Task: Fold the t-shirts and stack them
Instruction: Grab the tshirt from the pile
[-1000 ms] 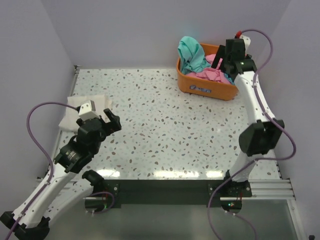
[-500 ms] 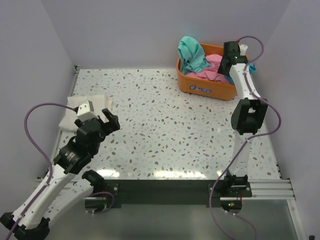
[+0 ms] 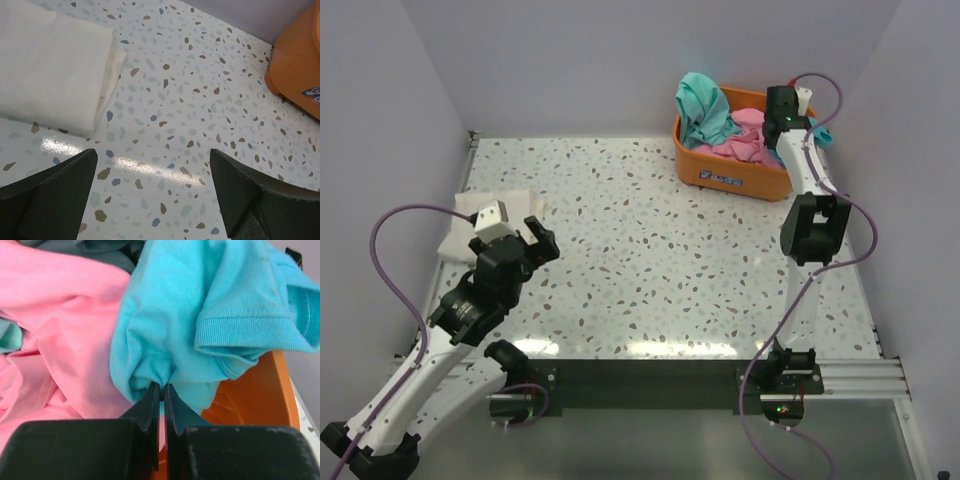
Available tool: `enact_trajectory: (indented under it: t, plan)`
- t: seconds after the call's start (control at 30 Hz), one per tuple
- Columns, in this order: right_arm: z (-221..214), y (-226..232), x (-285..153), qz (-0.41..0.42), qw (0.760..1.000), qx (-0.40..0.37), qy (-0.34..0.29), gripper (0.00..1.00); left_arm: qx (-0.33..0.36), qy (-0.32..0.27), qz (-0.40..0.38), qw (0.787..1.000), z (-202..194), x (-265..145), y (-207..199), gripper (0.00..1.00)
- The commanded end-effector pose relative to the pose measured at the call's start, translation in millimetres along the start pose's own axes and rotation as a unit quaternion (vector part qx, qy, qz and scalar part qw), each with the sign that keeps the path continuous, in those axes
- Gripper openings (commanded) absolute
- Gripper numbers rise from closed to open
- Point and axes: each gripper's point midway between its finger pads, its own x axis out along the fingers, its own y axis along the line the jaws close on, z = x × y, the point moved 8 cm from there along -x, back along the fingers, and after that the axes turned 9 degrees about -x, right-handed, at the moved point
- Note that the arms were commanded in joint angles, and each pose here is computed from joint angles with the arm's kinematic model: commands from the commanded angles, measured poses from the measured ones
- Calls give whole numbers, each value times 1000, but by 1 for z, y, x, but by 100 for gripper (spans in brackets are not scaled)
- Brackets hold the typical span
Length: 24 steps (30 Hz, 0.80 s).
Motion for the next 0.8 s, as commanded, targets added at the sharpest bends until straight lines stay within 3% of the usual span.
enact_trajectory:
  t: [0.0,0.17,0.3,0.47,0.57,0.63,0.77]
  plan:
    - [48,-18,-40,11,996,48,-81,0,-23,-31,-3,999,14,-3,-5,100]
    - [98,-48,-113,56,980,92,-167,0,-25,-30,-4,999,13,-3,-4,100]
    - [129,-80,-197,123,952,129,-250,0,-26,-26,-11,999,11,-3,-5,100]
    - [143,-113,-323,220,893,147,-364,0,-22,-15,-24,999,7,0,-8,100]
    - [132,-110,-395,243,869,107,-418,0,-26,-9,-25,999,6,0,-10,100]
    - [123,-107,-424,265,857,91,-432,0,-28,0,-29,999,4,-1,-11,100]
    - [100,-95,-481,427,788,80,-437,0,-37,10,-42,998,2,-4,-12,100]
